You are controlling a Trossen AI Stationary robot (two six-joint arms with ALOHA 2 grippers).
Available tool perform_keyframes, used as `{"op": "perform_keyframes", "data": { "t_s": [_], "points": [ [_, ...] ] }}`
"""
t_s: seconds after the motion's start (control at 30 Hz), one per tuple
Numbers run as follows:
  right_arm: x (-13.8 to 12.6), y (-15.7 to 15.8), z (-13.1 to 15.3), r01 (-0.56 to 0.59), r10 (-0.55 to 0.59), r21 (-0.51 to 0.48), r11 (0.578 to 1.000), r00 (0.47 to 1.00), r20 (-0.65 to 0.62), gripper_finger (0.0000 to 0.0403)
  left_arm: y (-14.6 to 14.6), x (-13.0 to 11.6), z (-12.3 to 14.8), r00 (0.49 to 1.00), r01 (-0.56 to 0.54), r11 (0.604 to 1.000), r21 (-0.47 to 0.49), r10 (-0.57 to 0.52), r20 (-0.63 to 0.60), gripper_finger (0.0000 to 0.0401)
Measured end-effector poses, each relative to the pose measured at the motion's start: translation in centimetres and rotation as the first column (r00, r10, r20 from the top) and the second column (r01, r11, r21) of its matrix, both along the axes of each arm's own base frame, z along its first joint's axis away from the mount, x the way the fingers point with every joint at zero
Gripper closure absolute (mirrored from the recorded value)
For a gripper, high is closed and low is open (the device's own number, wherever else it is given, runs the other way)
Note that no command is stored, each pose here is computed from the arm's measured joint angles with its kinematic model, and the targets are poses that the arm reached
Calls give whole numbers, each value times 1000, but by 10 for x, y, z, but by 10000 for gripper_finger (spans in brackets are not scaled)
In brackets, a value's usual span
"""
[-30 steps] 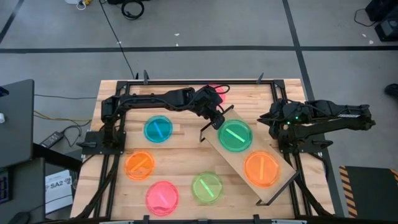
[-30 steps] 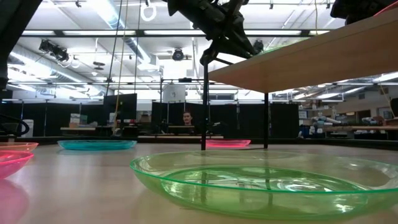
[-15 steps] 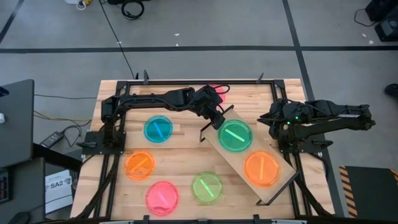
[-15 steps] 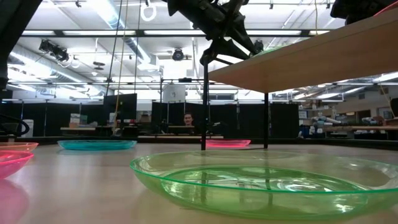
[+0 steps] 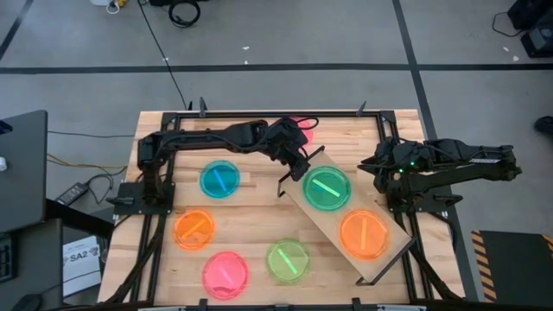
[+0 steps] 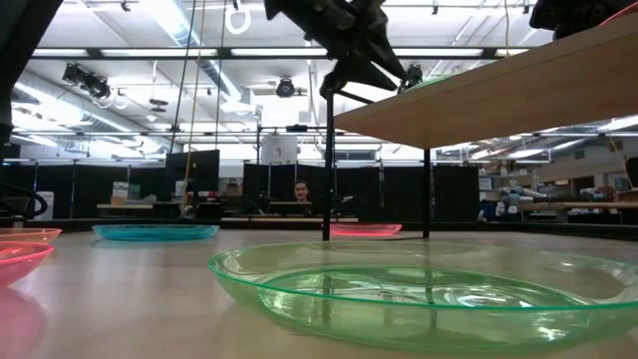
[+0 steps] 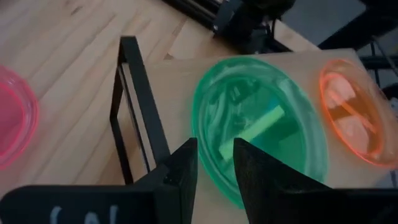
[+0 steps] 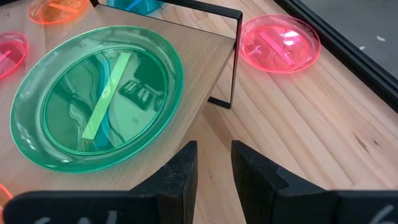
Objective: Place and stack plates onto a shelf
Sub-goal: Stack the bottom pink plate on top of the orange plate on the shelf
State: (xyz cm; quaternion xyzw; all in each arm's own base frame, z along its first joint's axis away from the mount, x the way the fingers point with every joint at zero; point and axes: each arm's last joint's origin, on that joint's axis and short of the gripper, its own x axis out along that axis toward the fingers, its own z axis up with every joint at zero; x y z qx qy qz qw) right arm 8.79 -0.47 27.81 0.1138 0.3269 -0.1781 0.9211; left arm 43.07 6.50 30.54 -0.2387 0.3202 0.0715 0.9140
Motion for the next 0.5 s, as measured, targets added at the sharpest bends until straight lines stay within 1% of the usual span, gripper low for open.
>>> {"op": "perform_keyframes", "data": {
  "t_s": [0.13,0.27,0.33,0.4,0.5],
  "points": [
    [0,0,0,0,0,0,1000,1000,1,298,-3,-17,19,999,38,999,39,-37,-12,291],
    [0,0,0,0,0,0,1000,1000,0,298,-8,-36,34,997,57,996,68,-53,-59,291],
    [0,0,0,0,0,0,1000,1000,1,298,-14,-44,41,995,74,991,108,-67,-74,291],
    [0,0,0,0,0,0,1000,1000,0,298,-23,-51,44,990,95,985,145,-78,-117,291],
    [0,0,0,0,0,0,1000,1000,1,298,-39,-60,47,981,115,979,171,-85,-174,291]
  ]
}}
